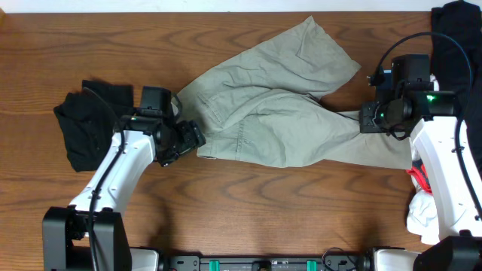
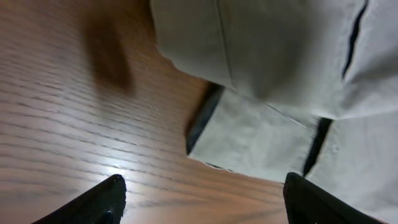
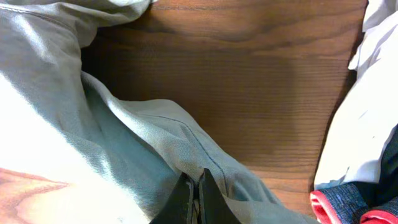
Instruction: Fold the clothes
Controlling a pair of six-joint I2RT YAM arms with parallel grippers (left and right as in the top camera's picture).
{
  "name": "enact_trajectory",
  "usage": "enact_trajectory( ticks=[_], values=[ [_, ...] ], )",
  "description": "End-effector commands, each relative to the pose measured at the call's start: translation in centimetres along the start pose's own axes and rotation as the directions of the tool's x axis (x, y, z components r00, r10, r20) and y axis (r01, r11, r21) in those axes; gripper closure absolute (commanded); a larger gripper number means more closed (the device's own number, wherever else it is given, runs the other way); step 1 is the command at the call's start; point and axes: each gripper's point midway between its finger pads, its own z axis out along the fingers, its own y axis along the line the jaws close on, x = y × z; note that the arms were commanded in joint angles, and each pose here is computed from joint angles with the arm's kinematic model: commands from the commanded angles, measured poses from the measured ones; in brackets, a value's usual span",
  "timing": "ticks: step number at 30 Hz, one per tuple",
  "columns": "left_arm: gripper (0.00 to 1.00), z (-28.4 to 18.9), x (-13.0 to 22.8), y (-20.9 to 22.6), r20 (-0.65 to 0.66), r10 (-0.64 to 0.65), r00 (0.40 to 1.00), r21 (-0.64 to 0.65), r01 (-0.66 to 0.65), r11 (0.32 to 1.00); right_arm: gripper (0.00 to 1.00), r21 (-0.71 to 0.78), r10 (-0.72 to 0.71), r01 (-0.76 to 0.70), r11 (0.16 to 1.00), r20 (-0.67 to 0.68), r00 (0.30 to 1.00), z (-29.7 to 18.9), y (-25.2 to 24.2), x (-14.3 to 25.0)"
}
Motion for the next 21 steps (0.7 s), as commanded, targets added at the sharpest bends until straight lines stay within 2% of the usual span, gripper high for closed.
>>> enact_trajectory(
  ticks=[1, 5, 8, 21],
  values=[
    [0.19, 0.5, -0.3, 0.6, 0.017, 0.044, 0.999, -0.064, -0.042, 0.997, 0.99, 0.017, 0.017, -0.017, 1.0, -0.004, 1.0, 0.2, -0.3, 0.1],
    [0.19, 1.7, 0.3, 0.2, -0.016, 0.096, 0.995, -0.06, -0.096, 0.994, 0.99, 0.017, 0.017, -0.017, 1.0, -0.005, 1.0, 0.2, -0.3, 0.1],
    [0.19, 2.5, 0.7, -1.0, -0.041, 0.143, 0.989, -0.007, -0.144, 0.99, 0.99, 0.017, 0.017, -0.017, 1.0, -0.004, 1.0, 0.2, -0.3, 0.1],
    [0.2, 4.4, 1.1, -2.6, -0.071, 0.236, 0.969, 0.074, -0.231, 0.97, 0.99, 0.01, 0.017, -0.017, 1.0, -0.008, 1.0, 0.2, -0.2, 0.2]
  ],
)
